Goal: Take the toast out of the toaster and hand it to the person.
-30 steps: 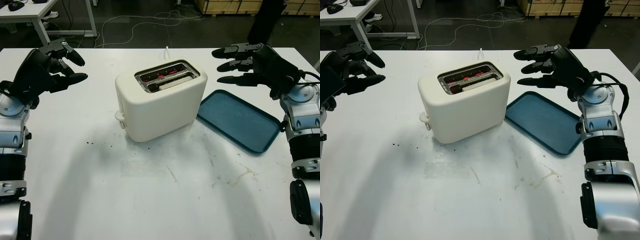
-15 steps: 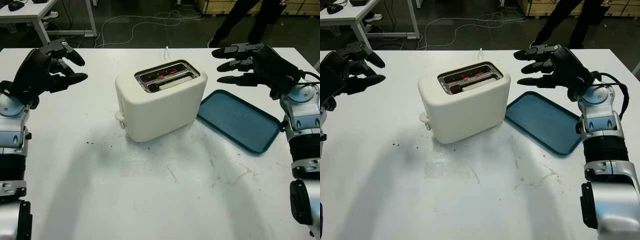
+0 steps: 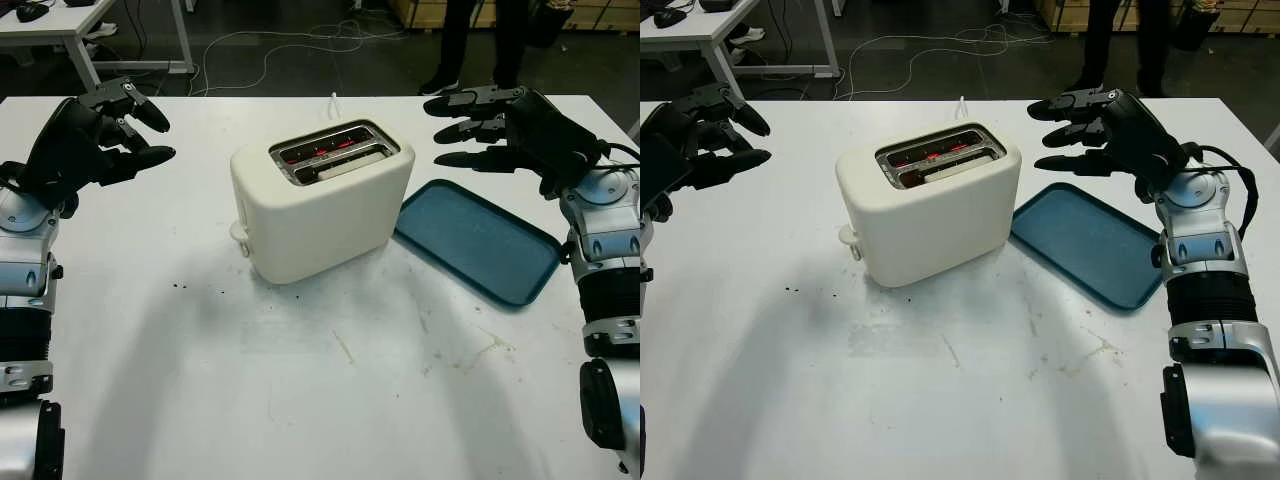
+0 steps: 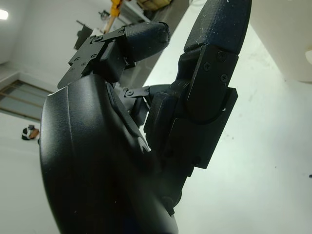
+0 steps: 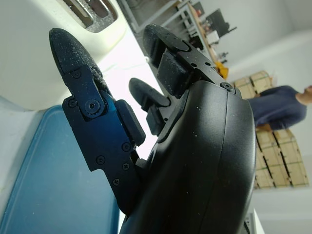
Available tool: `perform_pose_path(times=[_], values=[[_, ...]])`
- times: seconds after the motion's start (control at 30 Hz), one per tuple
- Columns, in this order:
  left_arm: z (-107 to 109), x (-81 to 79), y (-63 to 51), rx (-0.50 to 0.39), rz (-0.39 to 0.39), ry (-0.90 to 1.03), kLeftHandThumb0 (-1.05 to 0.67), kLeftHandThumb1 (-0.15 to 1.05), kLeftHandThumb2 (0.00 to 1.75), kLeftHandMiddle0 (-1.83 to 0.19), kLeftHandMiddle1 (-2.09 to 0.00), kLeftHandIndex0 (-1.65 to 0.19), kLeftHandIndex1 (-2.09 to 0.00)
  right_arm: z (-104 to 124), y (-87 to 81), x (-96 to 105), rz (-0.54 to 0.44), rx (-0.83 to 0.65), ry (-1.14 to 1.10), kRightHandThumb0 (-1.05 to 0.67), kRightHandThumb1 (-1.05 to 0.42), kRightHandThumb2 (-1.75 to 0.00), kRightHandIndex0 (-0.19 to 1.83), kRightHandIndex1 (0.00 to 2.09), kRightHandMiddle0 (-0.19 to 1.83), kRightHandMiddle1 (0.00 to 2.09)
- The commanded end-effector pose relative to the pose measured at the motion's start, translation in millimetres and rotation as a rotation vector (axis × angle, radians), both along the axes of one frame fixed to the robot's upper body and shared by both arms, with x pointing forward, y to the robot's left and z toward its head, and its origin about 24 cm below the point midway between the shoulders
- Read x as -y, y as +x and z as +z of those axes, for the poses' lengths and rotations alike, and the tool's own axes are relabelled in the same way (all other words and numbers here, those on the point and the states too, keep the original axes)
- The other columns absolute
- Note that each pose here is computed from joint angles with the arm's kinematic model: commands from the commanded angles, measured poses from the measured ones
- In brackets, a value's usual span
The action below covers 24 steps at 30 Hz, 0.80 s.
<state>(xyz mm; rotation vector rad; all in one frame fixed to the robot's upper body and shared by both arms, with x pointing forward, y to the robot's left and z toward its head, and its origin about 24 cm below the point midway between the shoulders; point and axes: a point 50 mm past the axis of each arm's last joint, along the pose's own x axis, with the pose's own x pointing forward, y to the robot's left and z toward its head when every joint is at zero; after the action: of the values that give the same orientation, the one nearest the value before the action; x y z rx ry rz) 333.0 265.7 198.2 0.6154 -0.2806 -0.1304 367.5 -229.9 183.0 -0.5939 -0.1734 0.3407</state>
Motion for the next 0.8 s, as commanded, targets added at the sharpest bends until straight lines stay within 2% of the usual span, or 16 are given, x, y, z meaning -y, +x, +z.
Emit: perform_pose_path(times=[0.0, 0.77], values=[[1.4, -1.1, -1.1, 0.006, -0.001, 0.004, -1.05, 0.92, 0.06, -0.51, -1.53, -0.4, -1.47, 4.6, 0.8, -1.1, 0.002, 0.013, 0.015, -0.7, -0.72, 0.0, 0.53, 0.59, 0.75, 0.0], [0.9, -1.5, -1.3, 0.001, -0.001, -0.003, -1.05, 0.92, 0.05, -0.5, -1.53, -0.4, -1.46, 4.2, 0.6, -1.3, 0.006, 0.006, 0.022, -0.68, -0.71, 0.0, 0.52, 0.61, 0.74, 0.0]])
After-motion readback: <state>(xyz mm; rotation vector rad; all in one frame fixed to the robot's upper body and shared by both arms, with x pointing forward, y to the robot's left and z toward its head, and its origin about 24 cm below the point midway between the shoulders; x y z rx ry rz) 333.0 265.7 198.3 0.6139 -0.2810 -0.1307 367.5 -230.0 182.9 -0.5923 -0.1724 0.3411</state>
